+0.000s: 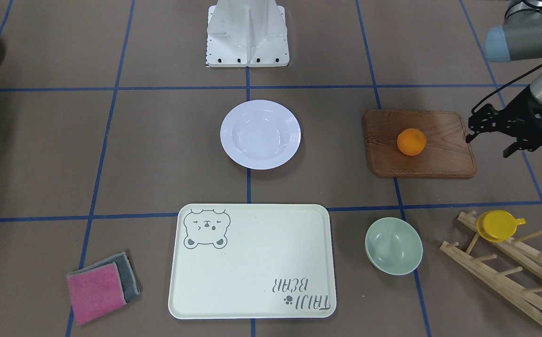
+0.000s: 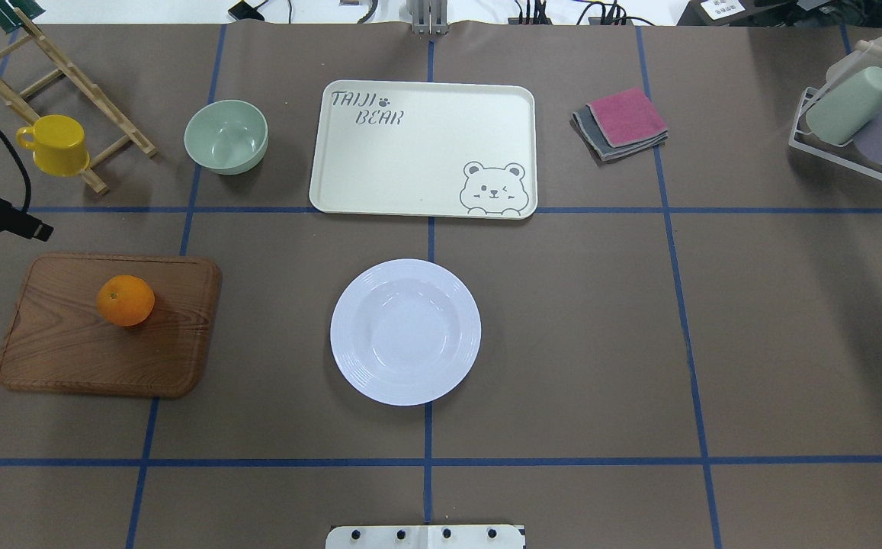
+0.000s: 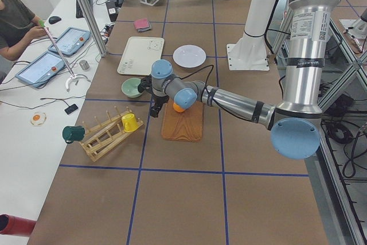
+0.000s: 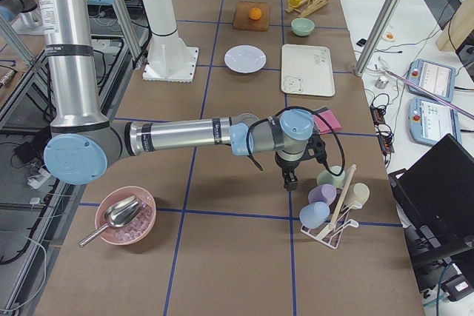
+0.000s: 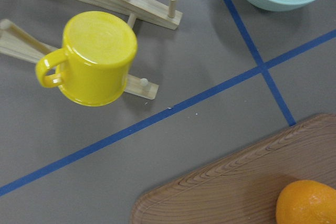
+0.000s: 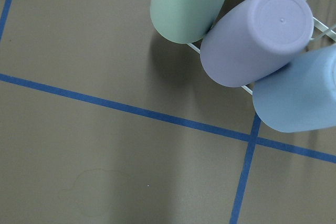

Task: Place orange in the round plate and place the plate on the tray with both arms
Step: 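Lower the left gripper onto the orange on the wooden board and grasp it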

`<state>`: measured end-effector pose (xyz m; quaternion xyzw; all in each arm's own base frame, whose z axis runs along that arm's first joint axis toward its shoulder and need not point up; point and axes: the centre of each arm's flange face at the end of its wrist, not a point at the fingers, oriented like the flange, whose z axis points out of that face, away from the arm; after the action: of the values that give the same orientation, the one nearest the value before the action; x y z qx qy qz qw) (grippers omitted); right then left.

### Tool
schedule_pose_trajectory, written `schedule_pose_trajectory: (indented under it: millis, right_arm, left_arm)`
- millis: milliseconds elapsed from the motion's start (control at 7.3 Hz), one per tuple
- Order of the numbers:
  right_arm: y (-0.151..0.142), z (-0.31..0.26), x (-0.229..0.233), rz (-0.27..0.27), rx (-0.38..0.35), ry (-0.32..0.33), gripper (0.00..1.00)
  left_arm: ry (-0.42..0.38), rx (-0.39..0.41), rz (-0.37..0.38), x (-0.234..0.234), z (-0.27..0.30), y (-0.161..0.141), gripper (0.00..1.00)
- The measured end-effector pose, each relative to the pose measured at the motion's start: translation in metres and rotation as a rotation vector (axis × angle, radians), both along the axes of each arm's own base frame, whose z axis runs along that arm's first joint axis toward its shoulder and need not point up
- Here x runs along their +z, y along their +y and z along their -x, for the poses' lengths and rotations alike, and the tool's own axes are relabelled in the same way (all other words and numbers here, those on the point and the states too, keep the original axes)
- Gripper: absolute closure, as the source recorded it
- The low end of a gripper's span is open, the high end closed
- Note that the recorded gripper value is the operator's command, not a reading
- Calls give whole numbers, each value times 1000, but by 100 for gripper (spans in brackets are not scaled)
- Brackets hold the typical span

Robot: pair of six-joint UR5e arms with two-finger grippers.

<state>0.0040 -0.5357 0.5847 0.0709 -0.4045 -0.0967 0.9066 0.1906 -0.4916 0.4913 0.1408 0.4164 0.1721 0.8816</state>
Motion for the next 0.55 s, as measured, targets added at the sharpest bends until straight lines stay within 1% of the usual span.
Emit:
schedule_pose_trajectory:
  millis: [137,548]
  right_arm:
    - [0,1,0,-1,-3,-1,0]
    - [-1,5,0,-2,-10,-1,0]
  left_arm:
    - [-1,19,21,-3,-26,10,1]
    - [-17,73,21,-19,-85,37,1]
